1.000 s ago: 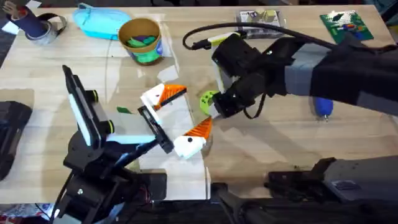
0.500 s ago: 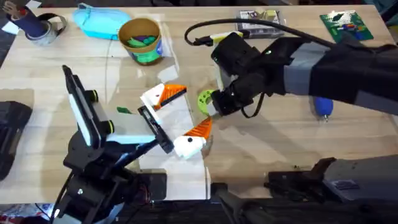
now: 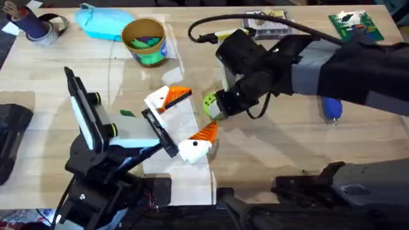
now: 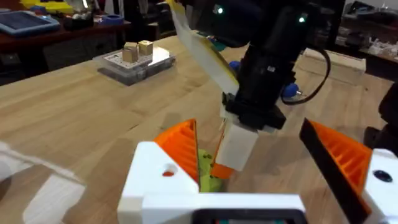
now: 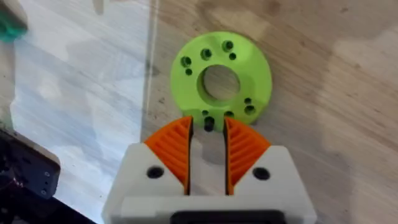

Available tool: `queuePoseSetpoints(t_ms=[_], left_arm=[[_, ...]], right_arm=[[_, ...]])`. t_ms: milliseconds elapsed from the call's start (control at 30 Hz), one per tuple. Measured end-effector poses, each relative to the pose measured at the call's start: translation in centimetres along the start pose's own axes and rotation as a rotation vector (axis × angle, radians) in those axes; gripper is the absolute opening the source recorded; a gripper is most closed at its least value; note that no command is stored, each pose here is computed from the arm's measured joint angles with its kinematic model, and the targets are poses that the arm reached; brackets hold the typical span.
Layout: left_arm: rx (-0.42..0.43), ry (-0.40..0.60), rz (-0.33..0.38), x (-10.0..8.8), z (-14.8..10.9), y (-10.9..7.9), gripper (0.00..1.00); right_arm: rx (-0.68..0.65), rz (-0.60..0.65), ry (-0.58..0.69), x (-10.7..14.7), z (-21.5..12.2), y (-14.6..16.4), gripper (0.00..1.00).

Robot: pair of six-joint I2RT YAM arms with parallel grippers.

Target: Pick up the gripper from the table and insert it into the empty holder that is missing its gripper. Then pick up a screw, insert it into the mounting hole, and use the screwdriver to tighten it. Finally, clean up the table by picking up the vegetable and placing it into the bucket.

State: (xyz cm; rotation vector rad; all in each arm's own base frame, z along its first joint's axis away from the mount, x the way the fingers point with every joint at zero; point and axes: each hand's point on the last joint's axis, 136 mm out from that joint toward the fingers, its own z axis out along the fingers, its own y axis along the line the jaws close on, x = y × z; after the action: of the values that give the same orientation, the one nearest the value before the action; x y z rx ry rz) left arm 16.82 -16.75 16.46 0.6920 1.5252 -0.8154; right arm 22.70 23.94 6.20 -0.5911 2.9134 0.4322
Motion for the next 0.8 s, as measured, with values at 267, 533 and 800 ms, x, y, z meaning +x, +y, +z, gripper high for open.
queuePoseSetpoints(t_ms=[267, 533, 800], left_arm=[[0.0, 0.0, 0.0, -0.01, 0.0, 0.0, 0.992], [0.0, 0.0, 0.0, 0.0, 0.0, 0.0, 0.992], [0.0, 0.0, 0.0, -0.01, 0.0, 0.0, 0.992]], right_arm=[[0.019, 0.005, 0.013, 0.01, 0.57, -0.36, 0.195], [0.016, 0.01, 0.014, -0.58, 0.94, -0.18, 0.012], [0.04, 0.012, 0.005, -0.7, 0.96, -0.42, 0.006]])
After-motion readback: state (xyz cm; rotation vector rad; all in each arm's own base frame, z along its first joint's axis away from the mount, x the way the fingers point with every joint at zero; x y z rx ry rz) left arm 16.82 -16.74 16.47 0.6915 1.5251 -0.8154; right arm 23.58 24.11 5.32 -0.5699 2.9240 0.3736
